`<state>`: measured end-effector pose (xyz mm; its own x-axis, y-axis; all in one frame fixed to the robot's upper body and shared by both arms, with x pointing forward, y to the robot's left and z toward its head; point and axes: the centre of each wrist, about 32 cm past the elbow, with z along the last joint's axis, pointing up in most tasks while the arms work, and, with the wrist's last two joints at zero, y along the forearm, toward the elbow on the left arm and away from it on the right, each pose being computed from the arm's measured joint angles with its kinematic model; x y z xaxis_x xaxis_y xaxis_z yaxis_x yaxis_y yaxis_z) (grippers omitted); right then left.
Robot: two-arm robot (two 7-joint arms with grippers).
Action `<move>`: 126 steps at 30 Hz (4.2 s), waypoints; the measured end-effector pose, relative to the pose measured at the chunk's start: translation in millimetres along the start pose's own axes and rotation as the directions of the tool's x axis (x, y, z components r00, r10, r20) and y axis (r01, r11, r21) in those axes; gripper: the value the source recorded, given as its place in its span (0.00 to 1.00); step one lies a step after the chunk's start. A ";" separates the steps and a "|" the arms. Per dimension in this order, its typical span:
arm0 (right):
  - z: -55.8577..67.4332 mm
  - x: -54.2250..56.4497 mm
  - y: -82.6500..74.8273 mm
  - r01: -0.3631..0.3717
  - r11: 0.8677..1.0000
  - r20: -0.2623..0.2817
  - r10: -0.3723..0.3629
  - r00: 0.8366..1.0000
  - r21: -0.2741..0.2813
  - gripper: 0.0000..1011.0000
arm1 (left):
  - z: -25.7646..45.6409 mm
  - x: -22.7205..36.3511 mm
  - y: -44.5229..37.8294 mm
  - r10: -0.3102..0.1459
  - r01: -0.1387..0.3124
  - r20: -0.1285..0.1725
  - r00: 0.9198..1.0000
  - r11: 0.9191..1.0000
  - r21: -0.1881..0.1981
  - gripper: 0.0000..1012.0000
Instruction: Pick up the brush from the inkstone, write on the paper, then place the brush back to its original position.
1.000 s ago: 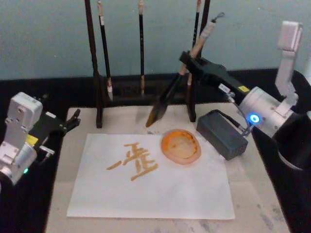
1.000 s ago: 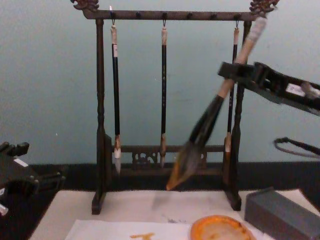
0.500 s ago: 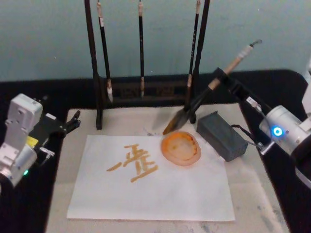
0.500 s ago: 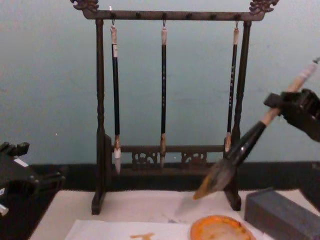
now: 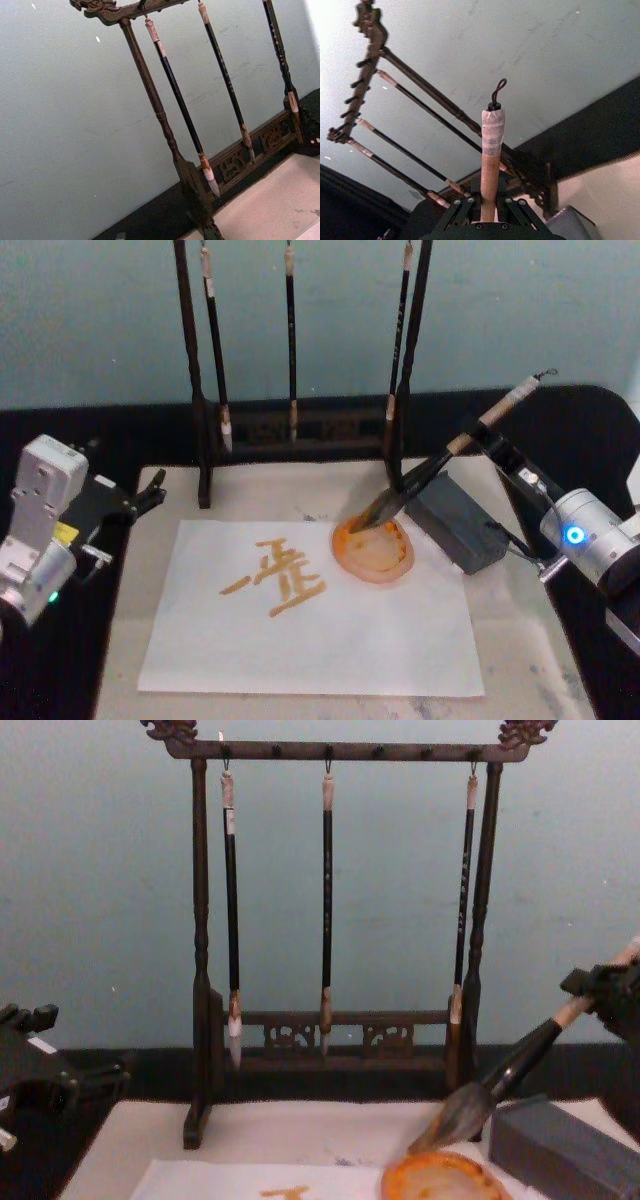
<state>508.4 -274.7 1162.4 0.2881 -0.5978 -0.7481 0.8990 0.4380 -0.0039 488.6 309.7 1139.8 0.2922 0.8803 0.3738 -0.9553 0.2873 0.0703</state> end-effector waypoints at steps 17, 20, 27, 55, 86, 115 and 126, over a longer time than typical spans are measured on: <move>-14.7 11.6 -1.1 0.075 0.997 -0.045 -0.074 0.996 0.015 0.17 | 0.0 0.0 0.0 0.000 0.000 0.000 1.000 1.000 0.000 1.00; -16.2 12.7 -0.7 0.083 0.996 -0.044 -0.083 0.996 0.016 0.17 | 0.0 0.0 0.0 0.000 0.000 0.000 1.000 1.000 0.000 1.00; -19.7 15.5 0.4 0.096 0.995 -0.049 -0.095 0.994 0.014 0.17 | 0.0 0.0 0.0 0.000 0.000 0.000 1.000 1.000 0.000 1.00; -24.7 17.7 6.4 0.106 0.994 -0.062 -0.106 0.992 0.006 0.17 | 0.0 0.0 0.0 0.000 0.000 0.000 1.000 1.000 0.000 1.00; -24.7 17.5 6.1 0.103 0.995 -0.063 -0.103 0.993 0.007 0.86 | 0.0 0.0 0.0 0.000 0.000 0.000 1.000 1.000 0.000 1.00; -24.7 17.5 6.1 0.104 0.995 -0.062 -0.103 0.993 0.006 0.99 | 0.0 0.0 0.0 0.000 0.000 0.000 1.000 1.000 0.000 1.00; -24.4 18.8 -3.0 0.123 0.992 -0.071 -0.121 0.990 0.012 0.99 | 0.0 0.0 0.0 0.000 0.000 0.000 1.000 1.000 0.000 1.00</move>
<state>503.1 -270.9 1132.1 0.1527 -0.5976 -0.7871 0.9314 0.3534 -0.0876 488.6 309.7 1139.8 0.2923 0.8803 0.3737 -0.9552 0.2873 0.0703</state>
